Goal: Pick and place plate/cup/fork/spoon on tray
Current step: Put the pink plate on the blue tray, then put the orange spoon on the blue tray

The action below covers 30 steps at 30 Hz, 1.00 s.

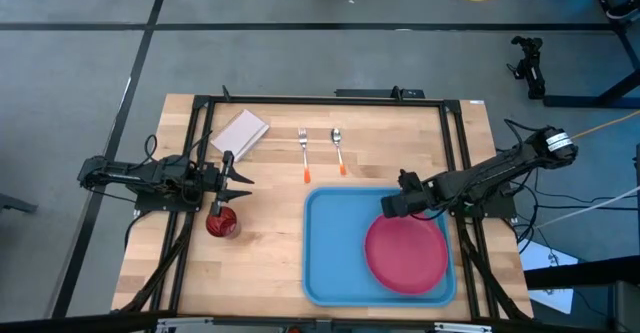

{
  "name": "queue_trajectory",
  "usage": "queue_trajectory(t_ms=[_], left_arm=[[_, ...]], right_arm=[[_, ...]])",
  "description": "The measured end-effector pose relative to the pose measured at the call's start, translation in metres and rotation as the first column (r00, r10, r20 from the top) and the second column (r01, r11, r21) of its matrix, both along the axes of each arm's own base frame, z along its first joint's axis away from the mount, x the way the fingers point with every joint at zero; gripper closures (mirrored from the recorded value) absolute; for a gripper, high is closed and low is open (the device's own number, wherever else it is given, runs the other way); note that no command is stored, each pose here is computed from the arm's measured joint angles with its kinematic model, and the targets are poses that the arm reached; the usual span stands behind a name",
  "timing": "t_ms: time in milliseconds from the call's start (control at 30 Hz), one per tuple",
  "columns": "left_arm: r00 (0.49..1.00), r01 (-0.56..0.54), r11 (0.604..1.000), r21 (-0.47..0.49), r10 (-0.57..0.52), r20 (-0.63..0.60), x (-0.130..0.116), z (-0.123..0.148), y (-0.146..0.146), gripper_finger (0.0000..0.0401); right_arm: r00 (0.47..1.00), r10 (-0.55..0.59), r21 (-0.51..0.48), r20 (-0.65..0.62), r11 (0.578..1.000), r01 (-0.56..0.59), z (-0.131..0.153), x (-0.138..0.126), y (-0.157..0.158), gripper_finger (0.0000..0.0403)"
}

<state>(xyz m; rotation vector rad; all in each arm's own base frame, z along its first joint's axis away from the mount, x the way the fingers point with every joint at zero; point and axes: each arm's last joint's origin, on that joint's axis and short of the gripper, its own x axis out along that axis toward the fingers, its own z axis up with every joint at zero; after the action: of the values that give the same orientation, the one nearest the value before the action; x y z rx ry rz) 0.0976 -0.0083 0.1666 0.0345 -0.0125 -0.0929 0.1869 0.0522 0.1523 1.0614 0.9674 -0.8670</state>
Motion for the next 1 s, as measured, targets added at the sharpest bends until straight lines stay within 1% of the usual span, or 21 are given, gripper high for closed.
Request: queue_trajectory(t_ms=[133, 267, 333, 400, 467, 500, 533, 600, 633, 700, 767, 833, 867, 900, 933, 967, 1000], left_arm=[[1.000, 0.000, 1.000, 0.000, 0.000, 0.000, 0.000, 0.000, 0.000, 0.0274], [1.000, 0.000, 1.000, 0.000, 0.000, 0.000, 0.000, 0.000, 0.000, 0.0274], [1.000, 0.000, 1.000, 0.000, 0.000, 0.000, 0.000, 0.000, 0.000, 0.0274], [1.000, 0.000, 1.000, 0.000, 0.000, 0.000, 0.000, 0.000, 0.000, 0.0274], [1.000, 0.000, 1.000, 0.000, 0.000, 0.000, 0.000, 0.000, 0.000, 0.0274], [1.000, 0.000, 1.000, 0.000, 0.000, 0.000, 0.000, 0.000, 0.000, 0.0274], [1.000, 0.000, 1.000, 0.000, 0.000, 0.000, 0.000, 0.000, 0.000, 0.0274], [1.000, 0.000, 1.000, 0.000, 0.000, 0.000, 0.000, 0.000, 0.000, 0.0274], [1.000, 0.000, 1.000, 0.000, 0.000, 0.000, 0.000, 0.000, 0.000, 0.0274], [1.000, 0.000, 1.000, 0.000, 0.000, 0.000, 0.000, 0.000, 0.000, 0.0274], [1.000, 0.000, 1.000, 0.000, 0.000, 0.000, 0.000, 0.000, 0.000, 0.0274], [1.000, 0.000, 1.000, 0.000, 0.000, 0.000, 0.000, 0.000, 0.000, 0.0274], [1.000, 0.000, 1.000, 0.000, 0.000, 0.000, 0.000, 0.000, 0.000, 0.0274], [1.000, 0.000, 1.000, 0.000, 0.000, 0.000, 0.000, 0.000, 0.000, 0.0274], [1.000, 0.000, 1.000, 0.000, 0.000, 0.000, 0.000, 0.000, 0.000, 0.0274], [1.000, 0.000, 1.000, 0.000, 0.000, 0.000, 0.000, 0.000, 0.000, 0.0274], [1.000, 0.000, 1.000, 0.000, 0.000, 0.000, 0.000, 0.000, 0.000, 0.0274]], right_arm=[[1.000, 0.009, 0.021, 0.017, 1.000, -0.010, 0.001, 0.002, 0.001, 0.0315], [0.999, 0.034, 0.066, 0.042, 0.997, -0.036, 0.002, 0.005, 0.005, 0.0315], [0.998, 0.047, 0.066, 0.042, 0.997, -0.050, 0.002, 0.004, 0.006, 0.0315], [0.998, 0.047, 0.043, 0.039, 0.998, -0.049, 0.001, 0.003, 0.006, 0.0315], [0.998, 0.038, -0.027, 0.043, 0.999, -0.037, 0.001, 0.003, 0.004, 0.0315], [0.998, 0.030, -0.085, 0.057, 0.996, -0.026, 0.002, 0.003, 0.002, 0.0315], [0.997, 0.029, -0.150, 0.074, 0.989, -0.018, 0.004, 0.003, 0.000, 0.0315], [0.991, 0.054, -0.281, 0.122, 0.960, -0.017, 0.013, 0.006, -0.002, 0.0315], [0.986, 0.084, -0.346, 0.146, 0.938, -0.029, 0.020, 0.009, -0.003, 0.0315], [0.969, 0.179, -0.473, 0.168, 0.877, -0.080, 0.035, 0.015, -0.003, 0.0315], [0.945, 0.281, -0.582, 0.166, 0.802, -0.136, 0.052, 0.023, -0.001, 0.0315], [0.909, 0.396, -0.666, 0.130, 0.714, -0.216, 0.070, 0.030, 0.001, 0.0315], [0.880, 0.468, -0.702, 0.087, 0.655, -0.279, 0.078, 0.033, 0.002, 0.0315], [0.838, 0.545, -0.724, 0.035, 0.592, -0.355, 0.085, 0.036, 0.004, 0.0315], [0.785, 0.620, -0.731, 0.003, 0.537, -0.421, 0.092, 0.040, 0.006, 0.0315], [0.725, 0.689, -0.727, -0.010, 0.493, -0.478, 0.098, 0.042, 0.009, 0.0315], [0.669, 0.743, -0.717, -0.003, 0.465, -0.519, 0.101, 0.045, 0.011, 0.0315]])
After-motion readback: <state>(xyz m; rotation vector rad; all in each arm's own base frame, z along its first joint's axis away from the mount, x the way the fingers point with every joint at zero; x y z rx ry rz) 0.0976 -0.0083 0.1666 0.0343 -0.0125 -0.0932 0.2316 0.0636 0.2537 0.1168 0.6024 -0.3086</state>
